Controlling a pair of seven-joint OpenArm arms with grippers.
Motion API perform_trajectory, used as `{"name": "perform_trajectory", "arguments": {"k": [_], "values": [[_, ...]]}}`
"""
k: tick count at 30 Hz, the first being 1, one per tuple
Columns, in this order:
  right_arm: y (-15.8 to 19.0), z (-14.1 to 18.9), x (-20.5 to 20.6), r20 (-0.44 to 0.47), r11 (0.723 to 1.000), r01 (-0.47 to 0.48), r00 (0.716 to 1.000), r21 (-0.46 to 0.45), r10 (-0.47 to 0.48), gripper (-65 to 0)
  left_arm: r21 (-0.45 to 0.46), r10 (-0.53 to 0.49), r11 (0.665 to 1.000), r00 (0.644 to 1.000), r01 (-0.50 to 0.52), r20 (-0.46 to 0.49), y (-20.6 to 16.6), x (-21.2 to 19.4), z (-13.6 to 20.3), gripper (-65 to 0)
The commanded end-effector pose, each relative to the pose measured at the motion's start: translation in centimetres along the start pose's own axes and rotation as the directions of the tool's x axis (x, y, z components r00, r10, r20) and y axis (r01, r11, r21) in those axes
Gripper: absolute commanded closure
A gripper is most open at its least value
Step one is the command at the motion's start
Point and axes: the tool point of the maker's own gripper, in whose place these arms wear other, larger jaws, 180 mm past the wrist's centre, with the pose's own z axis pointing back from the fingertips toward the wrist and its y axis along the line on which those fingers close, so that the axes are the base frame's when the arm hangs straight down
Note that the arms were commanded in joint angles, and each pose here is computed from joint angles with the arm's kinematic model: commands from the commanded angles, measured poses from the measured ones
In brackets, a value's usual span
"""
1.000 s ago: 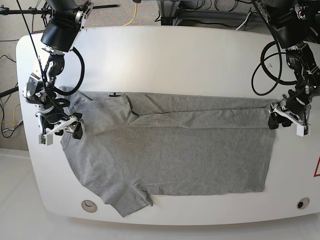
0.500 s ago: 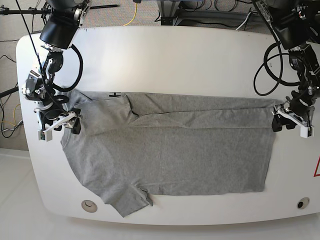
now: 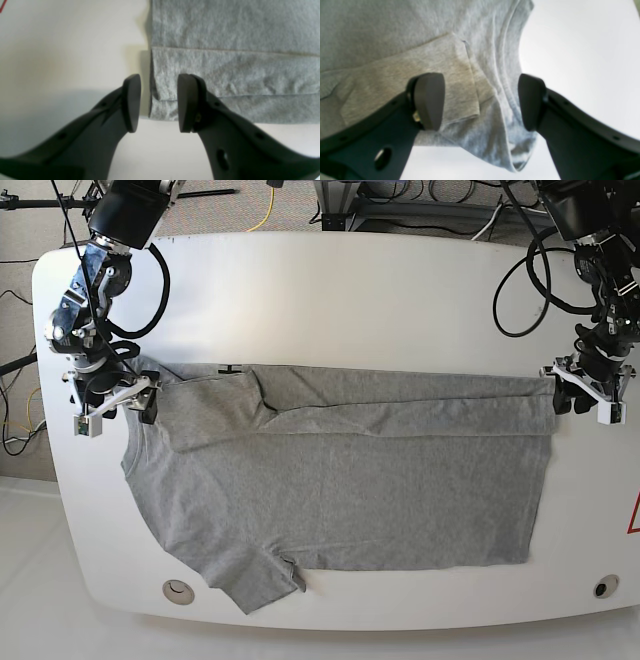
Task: Fold the T-shirt properly
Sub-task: 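Lower the folded edge and open both grippers, then close both grippers on the shirt's folded collar-side edge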
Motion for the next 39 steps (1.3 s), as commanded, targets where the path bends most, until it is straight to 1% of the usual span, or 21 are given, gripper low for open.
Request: {"name": "perform_trajectory", "arguments": {"k": [1, 7, 9, 15, 17, 19, 23, 27, 29, 33, 37, 39], "values": [[-1.5, 1.2, 1.5, 0.047, 0.999, -0.016, 0.999, -0.032, 0.017, -43.2, -0.007, -0.033, 0.999, 0.997, 0.033, 0.072, 0.1, 2.4, 0.8, -20.9], [-2.6, 2.0, -0.1, 0.021, 0.999, 0.003, 1.000, -0.052, -0.002, -43.2, -0.008, -0.056, 0.998, 0.996, 0.057, 0.073, -0.2, 2.4, 1.5, -22.1], [-2.9, 2.4, -1.0, 0.008, 0.998, 0.004, 1.000, -0.057, -0.003, -43.9, 0.000, -0.084, 0.996, 0.994, 0.084, 0.067, -0.4, 2.5, 2.1, -24.9], [-2.8, 2.4, -2.5, -0.024, 0.999, 0.002, 1.000, -0.049, -0.003, -44.0, -0.008, -0.101, 0.995, 0.994, 0.101, 0.031, -0.7, 1.6, 2.6, -31.9], [-2.9, 2.4, -2.8, -0.031, 0.999, 0.001, 1.000, -0.049, -0.002, -44.1, -0.011, -0.104, 0.995, 0.994, 0.104, 0.021, -0.8, 1.3, 2.7, -33.2], [-3.0, 2.6, -3.6, -0.049, 0.999, -0.005, 0.999, -0.046, 0.003, -43.8, -0.015, -0.101, 0.995, 0.995, 0.101, -0.011, -0.8, 0.3, 2.7, -35.0], [-3.3, 2.6, -4.1, -0.060, 0.999, -0.010, 0.998, -0.053, 0.007, -43.9, -0.017, -0.099, 0.995, 0.995, 0.099, -0.020, -0.9, -0.3, 2.8, -35.8], [-3.7, 2.8, -4.8, -0.068, 0.998, -0.016, 0.998, -0.061, 0.012, -44.1, -0.014, -0.102, 0.995, 0.994, 0.102, -0.032, -0.8, -0.9, 2.8, -35.5], [-3.9, 3.1, -5.7, -0.077, 0.998, -0.022, 0.997, -0.065, 0.017, -44.2, -0.008, -0.096, 0.995, 0.995, 0.096, -0.030, -0.8, -1.1, 2.6, -33.5], [-4.1, 3.2, -6.1, -0.079, 0.997, -0.025, 0.997, -0.068, 0.020, -44.4, -0.006, -0.090, 0.996, 0.996, 0.090, -0.023, -0.8, -1.4, 2.5, -29.2], [-4.0, 3.2, -6.3, -0.079, 0.997, -0.025, 0.997, -0.068, 0.020, -44.2, -0.007, -0.076, 0.997, 0.997, 0.076, -0.012, -0.6, -1.5, 2.3, -27.2], [-3.8, 3.3, -6.4, -0.081, 0.997, -0.034, 0.996, -0.071, 0.028, -44.2, 0.001, -0.051, 0.999, 0.999, 0.051, -0.004, -0.3, -1.6, 2.1, -24.9]]}}
